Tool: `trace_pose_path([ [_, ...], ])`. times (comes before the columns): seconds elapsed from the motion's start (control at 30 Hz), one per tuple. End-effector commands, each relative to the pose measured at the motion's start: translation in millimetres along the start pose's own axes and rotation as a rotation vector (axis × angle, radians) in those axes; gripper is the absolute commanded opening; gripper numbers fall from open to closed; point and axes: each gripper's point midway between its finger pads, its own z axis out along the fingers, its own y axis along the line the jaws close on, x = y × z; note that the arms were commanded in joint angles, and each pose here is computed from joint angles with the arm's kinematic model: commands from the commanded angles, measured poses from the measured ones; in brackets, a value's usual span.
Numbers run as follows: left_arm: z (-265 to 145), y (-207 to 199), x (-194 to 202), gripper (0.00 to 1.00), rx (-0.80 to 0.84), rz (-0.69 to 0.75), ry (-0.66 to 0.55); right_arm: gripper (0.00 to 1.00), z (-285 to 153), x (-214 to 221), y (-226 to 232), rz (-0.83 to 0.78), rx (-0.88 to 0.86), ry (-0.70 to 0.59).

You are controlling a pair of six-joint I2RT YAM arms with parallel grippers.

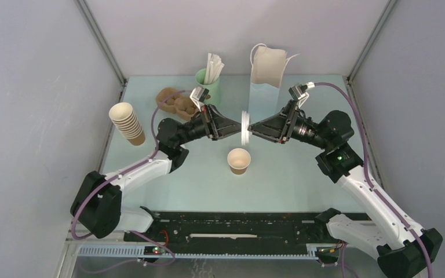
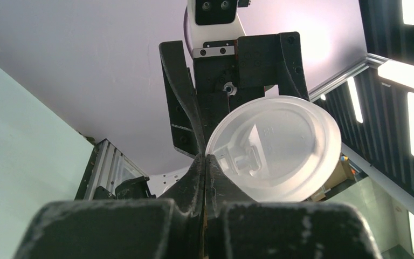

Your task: Pack the takeout coffee

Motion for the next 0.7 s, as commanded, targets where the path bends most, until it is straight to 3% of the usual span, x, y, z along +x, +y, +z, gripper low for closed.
trace_pose_path([
  [0.0, 2.6, -18.9, -0.9, 0.0, 0.033, 0.075, 0.005, 0.96, -0.6, -6.7, 19.0, -0.06, -0.046, -0.019],
  [0.53, 1.3, -17.2, -1.5, 0.0, -0.011, 0.098, 0.002, 0.93, -1.9, -4.3, 13.9, -0.077, -0.02, -0.019],
  [0.67, 0.9, -15.5, -0.8, 0.0, -0.02, 0.103, 0.005, 0.87, -1.9, -3.9, 14.6, -0.076, -0.024, -0.016],
])
